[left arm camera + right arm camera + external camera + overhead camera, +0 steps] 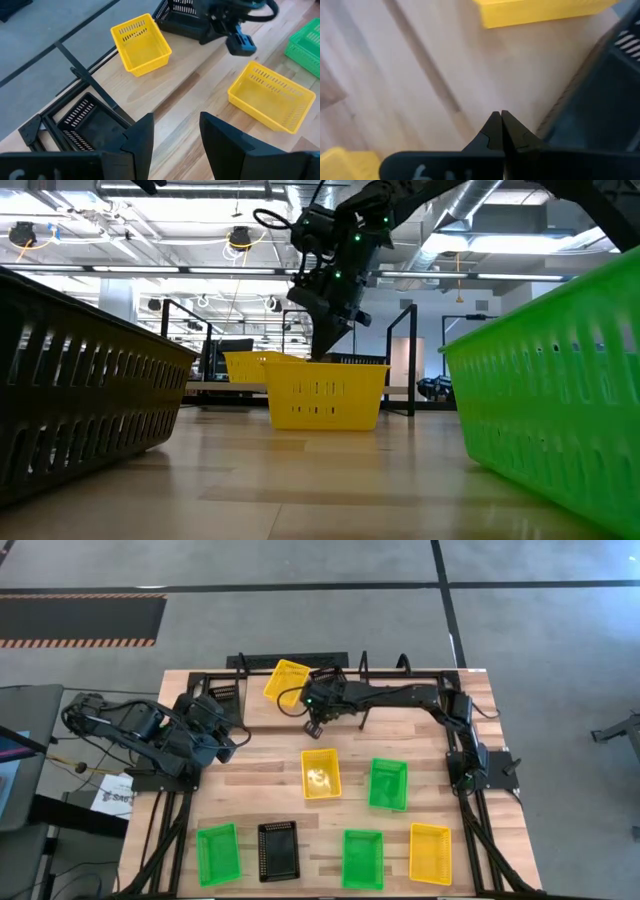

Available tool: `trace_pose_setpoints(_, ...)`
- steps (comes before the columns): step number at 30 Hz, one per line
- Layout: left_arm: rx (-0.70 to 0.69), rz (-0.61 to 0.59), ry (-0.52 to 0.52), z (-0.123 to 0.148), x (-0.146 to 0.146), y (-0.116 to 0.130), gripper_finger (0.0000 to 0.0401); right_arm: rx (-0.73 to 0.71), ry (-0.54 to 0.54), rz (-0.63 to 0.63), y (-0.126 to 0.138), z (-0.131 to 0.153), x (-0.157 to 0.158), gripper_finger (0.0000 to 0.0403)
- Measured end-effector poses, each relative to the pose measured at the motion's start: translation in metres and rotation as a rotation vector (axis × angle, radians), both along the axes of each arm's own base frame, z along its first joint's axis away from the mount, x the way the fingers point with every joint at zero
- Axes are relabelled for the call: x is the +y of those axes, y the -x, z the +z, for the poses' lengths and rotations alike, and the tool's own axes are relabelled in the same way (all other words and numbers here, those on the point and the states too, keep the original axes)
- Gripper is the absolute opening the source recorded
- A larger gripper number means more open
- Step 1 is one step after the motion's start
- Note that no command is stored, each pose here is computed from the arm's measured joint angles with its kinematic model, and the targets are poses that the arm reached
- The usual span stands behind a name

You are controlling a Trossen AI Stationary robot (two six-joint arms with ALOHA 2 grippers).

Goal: Stack baskets on shelf by color
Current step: Put the top right black bin on the shelf

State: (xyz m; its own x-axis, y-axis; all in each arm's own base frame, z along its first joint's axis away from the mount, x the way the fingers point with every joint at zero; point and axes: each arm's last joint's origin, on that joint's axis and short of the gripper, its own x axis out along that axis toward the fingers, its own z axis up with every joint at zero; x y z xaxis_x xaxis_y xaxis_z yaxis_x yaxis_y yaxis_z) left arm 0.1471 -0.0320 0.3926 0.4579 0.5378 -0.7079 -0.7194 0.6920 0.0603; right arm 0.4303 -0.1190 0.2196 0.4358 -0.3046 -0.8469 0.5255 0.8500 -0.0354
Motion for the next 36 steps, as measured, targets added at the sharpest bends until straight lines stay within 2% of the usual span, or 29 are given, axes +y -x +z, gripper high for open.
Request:
trace_pose_setpoints(3, 0.0, 0.0, 0.0, 0.0, 0.0, 0.0, 0.0148, 0.013, 0.008, 0.013, 0.004, 0.01, 0.008, 0.0)
trace_pose_setpoints(9, -0.001, 0.001, -0.001, 0.0, 0.0, 0.0, 0.0148, 0.059, 0.174, -0.021, 0.009, 0.037, 0.007, 0.0)
trace_pose_setpoints(12, -0.002, 0.001, -0.001, 0.0, 0.0, 0.0, 0.0148, 0.073, 0.173, -0.046, 0.013, 0.04, -0.004, 0.0)
trace_pose_setpoints(22, -0.002, 0.001, 0.0, 0.0, 0.0, 0.0, 0.0148, 0.155, 0.124, -0.074, 0.017, 0.017, -0.026, 0.0)
trace_pose_setpoints(26, -0.004, 0.003, 0.001, 0.0, 0.0, 0.0, 0.0148, 0.19, 0.102, -0.065, 0.018, 0.009, -0.029, 0.0)
trace_pose_setpoints(36, -0.004, 0.004, 0.002, 0.0, 0.0, 0.0, 0.0148, 0.128, 0.08, -0.047, 0.01, 0.01, -0.021, 0.0)
